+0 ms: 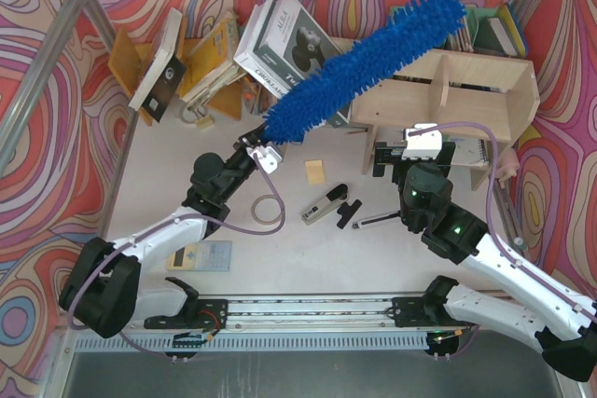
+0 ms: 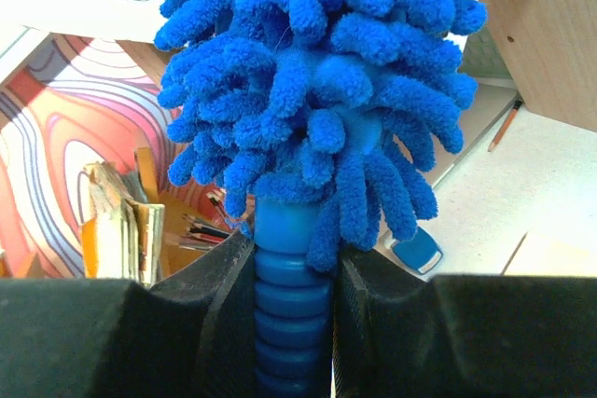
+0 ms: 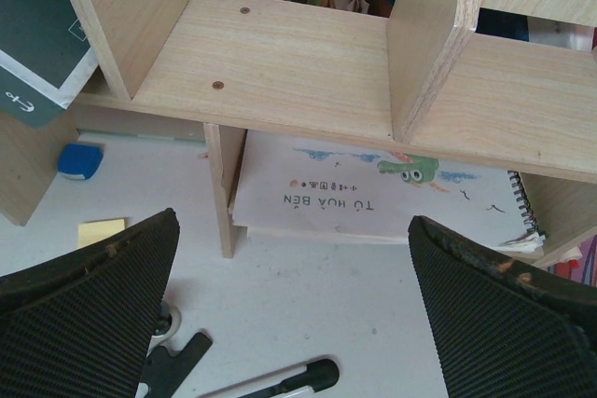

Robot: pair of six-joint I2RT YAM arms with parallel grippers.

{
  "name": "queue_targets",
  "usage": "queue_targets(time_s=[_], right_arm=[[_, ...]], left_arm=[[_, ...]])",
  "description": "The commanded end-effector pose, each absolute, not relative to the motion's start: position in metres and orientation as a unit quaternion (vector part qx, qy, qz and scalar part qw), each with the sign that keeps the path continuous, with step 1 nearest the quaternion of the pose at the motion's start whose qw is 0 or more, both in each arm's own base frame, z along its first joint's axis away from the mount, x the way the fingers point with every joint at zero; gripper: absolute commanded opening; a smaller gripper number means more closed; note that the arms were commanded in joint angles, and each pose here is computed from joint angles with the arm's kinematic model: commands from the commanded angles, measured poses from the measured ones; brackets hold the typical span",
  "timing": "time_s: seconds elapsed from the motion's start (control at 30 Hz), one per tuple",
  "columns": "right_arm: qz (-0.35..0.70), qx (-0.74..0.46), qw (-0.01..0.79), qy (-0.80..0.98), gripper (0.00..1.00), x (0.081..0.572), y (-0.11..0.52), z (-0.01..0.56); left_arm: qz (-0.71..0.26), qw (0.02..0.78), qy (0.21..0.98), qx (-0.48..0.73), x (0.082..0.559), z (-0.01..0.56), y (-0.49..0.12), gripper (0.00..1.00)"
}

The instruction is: Dust the bookshelf with a duster

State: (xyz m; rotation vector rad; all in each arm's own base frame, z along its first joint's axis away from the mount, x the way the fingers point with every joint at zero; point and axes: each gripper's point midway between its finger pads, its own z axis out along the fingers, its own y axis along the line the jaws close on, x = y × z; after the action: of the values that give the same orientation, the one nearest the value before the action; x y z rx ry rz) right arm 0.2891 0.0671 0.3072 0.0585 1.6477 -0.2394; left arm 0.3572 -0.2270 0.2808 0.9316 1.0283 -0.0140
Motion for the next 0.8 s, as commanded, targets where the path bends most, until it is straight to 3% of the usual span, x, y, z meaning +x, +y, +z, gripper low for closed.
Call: queue_targets(time_s=[0.0,0.77], right_arm=[[-0.098,0.036,0.679,0.727,0.99,0.287,0.066,0.316],[-0.1,0.037,0.678,0.727,0.99,0.287,0.065,0.315]], left_arm=[[-0.042,0.78,0.467,0.416,0.354,0.278,-0.235,0.0],[-0.108,0.717,0.507,0.467,0.324,0.156,-0.288,0.0]])
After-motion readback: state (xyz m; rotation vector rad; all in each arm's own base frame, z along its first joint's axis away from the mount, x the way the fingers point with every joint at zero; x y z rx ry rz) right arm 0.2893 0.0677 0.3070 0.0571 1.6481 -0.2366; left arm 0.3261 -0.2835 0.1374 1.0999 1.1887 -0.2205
